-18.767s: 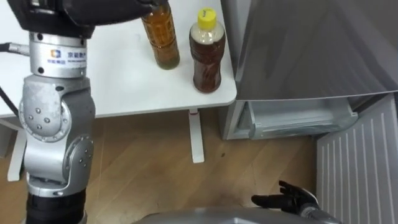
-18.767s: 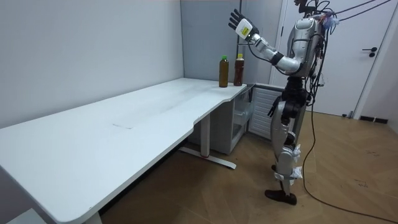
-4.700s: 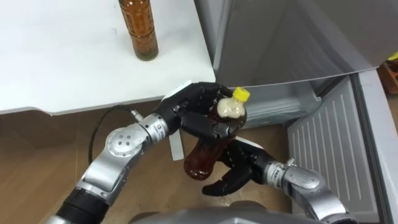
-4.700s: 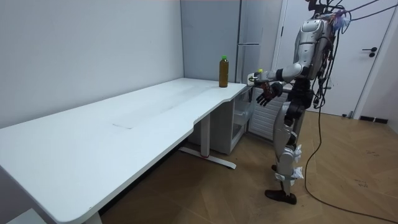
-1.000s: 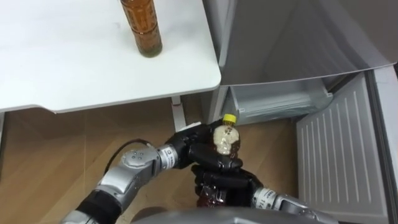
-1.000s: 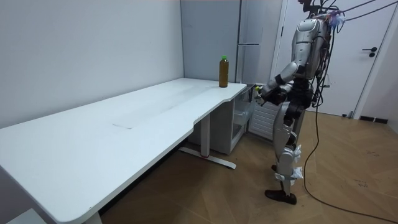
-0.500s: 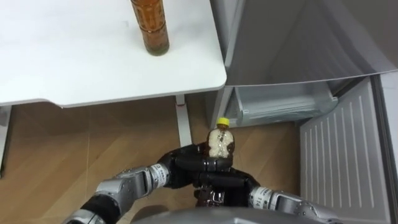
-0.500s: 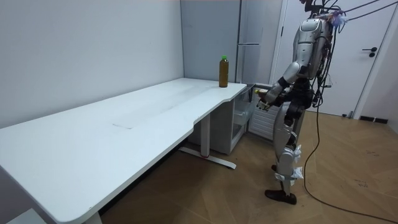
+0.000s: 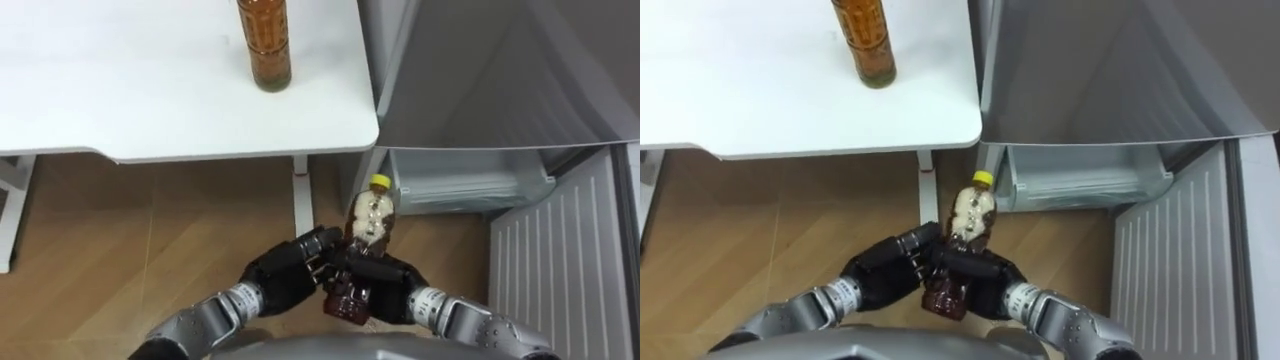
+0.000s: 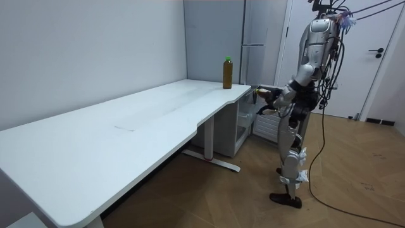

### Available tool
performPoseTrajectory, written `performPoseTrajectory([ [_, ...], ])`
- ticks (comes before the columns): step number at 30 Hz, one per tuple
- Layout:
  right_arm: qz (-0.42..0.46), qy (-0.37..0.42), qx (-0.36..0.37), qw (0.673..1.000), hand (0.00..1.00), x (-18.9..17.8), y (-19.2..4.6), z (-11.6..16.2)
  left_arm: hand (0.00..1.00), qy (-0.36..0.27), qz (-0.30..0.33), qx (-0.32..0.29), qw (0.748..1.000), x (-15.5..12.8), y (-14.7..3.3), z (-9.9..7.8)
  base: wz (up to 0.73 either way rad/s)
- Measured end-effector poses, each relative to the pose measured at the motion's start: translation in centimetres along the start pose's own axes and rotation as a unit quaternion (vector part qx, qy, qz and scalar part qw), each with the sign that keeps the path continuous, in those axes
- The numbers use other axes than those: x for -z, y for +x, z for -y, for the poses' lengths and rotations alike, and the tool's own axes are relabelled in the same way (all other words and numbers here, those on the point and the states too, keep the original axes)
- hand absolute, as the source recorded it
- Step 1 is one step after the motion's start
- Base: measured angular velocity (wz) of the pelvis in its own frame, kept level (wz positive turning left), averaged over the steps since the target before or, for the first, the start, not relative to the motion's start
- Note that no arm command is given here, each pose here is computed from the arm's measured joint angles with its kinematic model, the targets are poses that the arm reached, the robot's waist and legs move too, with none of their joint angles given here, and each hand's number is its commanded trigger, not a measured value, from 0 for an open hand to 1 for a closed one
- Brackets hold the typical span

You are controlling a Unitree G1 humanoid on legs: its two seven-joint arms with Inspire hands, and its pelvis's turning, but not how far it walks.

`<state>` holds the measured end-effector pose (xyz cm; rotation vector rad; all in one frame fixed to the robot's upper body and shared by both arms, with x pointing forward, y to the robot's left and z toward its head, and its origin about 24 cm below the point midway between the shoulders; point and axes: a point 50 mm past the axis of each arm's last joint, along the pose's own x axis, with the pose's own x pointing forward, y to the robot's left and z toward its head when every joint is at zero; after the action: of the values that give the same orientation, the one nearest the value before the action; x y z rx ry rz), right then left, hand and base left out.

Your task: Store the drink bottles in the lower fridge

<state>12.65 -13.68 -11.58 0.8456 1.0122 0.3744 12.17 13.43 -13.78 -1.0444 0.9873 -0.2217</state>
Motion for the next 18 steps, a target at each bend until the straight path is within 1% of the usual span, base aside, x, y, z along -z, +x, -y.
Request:
performPoseTrajectory([
  [4,0.040,0.028,0.020,0.999,1.00,-1.0,-0.3,0.4,0.00,-0.033,0.029,-0.040,0.998,-0.2,-1.1,-1.4,0.00],
  [8,0.079,0.035,0.055,0.995,1.00,-2.2,-0.9,1.2,0.00,-0.064,0.065,-0.070,0.993,-0.5,-2.0,-2.4,0.04],
  [10,0.100,0.039,0.072,0.992,1.00,-2.8,-1.3,1.5,0.00,-0.090,0.082,-0.089,0.989,-0.3,-2.5,-3.0,0.02],
  [11,0.103,0.039,0.076,0.991,1.00,-2.9,-1.3,1.6,0.00,-0.098,0.087,-0.092,0.987,-0.3,-2.6,-3.1,0.00],
  [13,0.109,0.053,0.087,0.989,1.00,-3.0,-1.5,1.8,0.00,-0.137,0.109,-0.101,0.979,-0.3,-2.8,-3.4,0.00],
  [17,0.112,0.063,0.110,0.986,1.00,-2.9,-1.5,2.0,0.00,-0.155,0.123,-0.128,0.972,-0.6,-3.1,-3.8,0.00],
  [18,0.110,0.064,0.121,0.984,1.00,-2.8,-1.5,2.2,0.00,-0.159,0.126,-0.143,0.969,-0.5,-3.3,-4.1,0.05],
])
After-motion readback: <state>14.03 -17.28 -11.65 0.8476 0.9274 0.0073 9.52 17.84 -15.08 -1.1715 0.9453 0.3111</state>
